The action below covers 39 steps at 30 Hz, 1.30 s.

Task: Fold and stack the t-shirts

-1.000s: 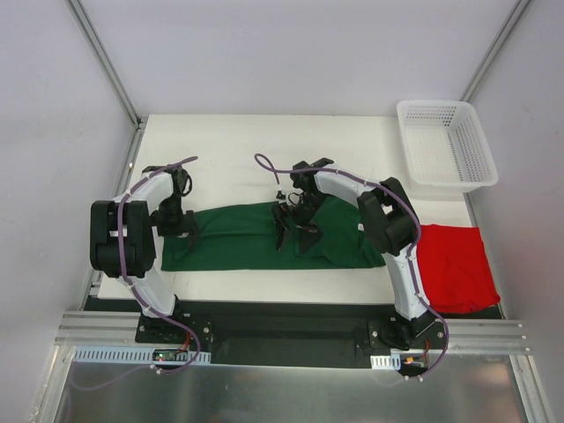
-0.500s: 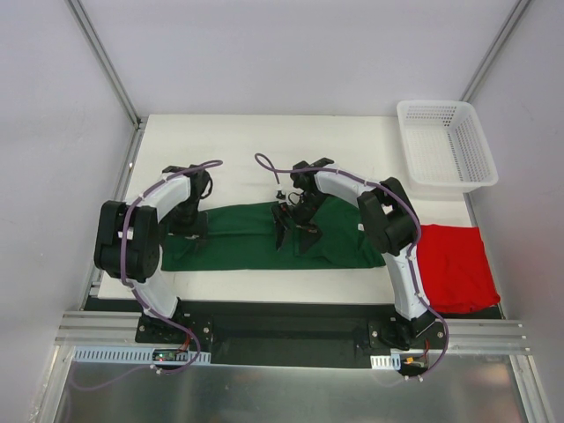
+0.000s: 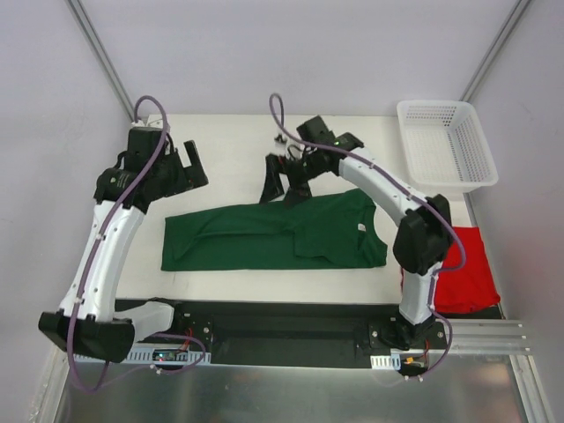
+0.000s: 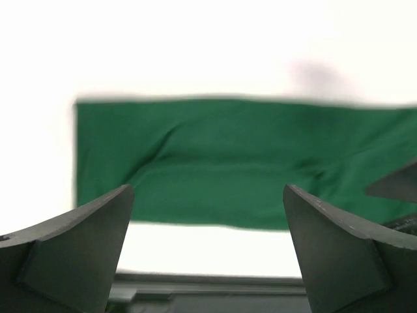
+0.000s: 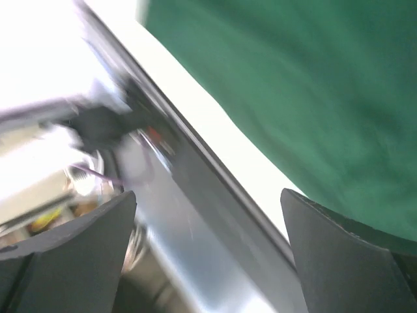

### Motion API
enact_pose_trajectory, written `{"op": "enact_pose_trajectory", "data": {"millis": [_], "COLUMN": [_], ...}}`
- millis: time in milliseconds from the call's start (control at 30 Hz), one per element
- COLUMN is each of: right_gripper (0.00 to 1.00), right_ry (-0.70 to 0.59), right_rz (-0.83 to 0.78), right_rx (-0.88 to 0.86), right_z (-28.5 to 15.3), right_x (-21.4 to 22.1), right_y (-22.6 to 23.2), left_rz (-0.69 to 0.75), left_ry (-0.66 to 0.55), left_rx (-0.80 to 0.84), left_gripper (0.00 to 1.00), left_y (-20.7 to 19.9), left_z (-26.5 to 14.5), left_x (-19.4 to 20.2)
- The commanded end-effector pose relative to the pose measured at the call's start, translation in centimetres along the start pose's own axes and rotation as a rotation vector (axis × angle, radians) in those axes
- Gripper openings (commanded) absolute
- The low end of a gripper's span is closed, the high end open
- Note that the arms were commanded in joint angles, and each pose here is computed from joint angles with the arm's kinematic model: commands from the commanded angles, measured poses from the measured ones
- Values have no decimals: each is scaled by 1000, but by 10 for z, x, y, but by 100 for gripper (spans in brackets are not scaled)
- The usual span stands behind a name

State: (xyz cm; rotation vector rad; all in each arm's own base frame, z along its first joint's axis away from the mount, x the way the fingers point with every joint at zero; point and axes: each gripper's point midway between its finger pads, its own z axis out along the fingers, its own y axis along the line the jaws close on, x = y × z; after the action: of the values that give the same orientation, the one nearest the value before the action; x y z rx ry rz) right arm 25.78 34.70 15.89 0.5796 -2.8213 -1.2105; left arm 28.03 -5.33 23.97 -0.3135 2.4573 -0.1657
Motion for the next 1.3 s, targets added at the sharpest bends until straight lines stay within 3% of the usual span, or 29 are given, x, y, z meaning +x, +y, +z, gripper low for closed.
{"op": "enact_pose_trajectory", "data": {"millis": [0, 133, 200, 333, 500, 600, 733, 800, 867, 900, 933, 1033, 1067, 1133, 1167, 1200, 1233, 1267], "right_gripper": [96, 96, 96, 96, 96, 96, 96, 96, 96, 96, 96, 96, 96, 96, 96, 96, 96, 96], "right_ry": [-394, -460, -463, -488, -445, -527, -702, -730, -680, -700, -637, -615, -615, -772, -884, -931, -1069, -1097], "right_rz": [-229, -234, -217, -189, -253, -335, -473, -474, -459, -399, -325, -112, -57, 29, -62, -77, -161, -274], "right_rx": [-177, -197, -205, -211, -419, -341, -201, -60, 87, 188, 259, 489, 573, 804, 879, 990, 1016, 1040], "right_z": [-95, -127, -128, -123, -113, -110, -139, -148, -153, -165, -156, -201, -204, -248, -265, -266, -278, -280], "right_x": [-63, -67, -64, -70, -82, -83, -79, -77, -60, -62, -50, -2, 32, 57, 50, 76, 59, 56], "right_y": [112, 121, 116, 120, 178, 187, 184, 157, 119, 88, 48, -51, -89, -148, -161, -185, -185, -186], "left_rz": [-90, 59, 53, -39, -114, -101, -65, -62, -35, -25, -6, 6, 9, 17, 30, 24, 26, 30], "left_ry": [-148, -440, -575, -641, -650, -732, -876, -906, -890, -874, -872, -828, -814, -788, -761, -749, -726, -708], "left_rx": [175, 142, 84, 255, 557, 543, 350, 290, 231, 215, 206, 189, 194, 206, 227, 240, 249, 268], "left_gripper": [99, 99, 99, 99, 99, 99, 99, 99, 99, 99, 99, 99, 100, 99, 99, 99, 99, 99], "left_y": [-32, -13, 3, -21, -67, -59, -18, -3, 5, 6, 6, 4, 1, -3, -9, -11, -14, -17], "left_z": [-26, -57, -71, -94, -136, -160, -171, -174, -170, -167, -170, -160, -155, -147, -140, -138, -131, -127], "left_x": [-27, -56, -66, -70, -71, -78, -78, -73, -72, -72, -74, -77, -77, -77, -75, -74, -71, -68]}}
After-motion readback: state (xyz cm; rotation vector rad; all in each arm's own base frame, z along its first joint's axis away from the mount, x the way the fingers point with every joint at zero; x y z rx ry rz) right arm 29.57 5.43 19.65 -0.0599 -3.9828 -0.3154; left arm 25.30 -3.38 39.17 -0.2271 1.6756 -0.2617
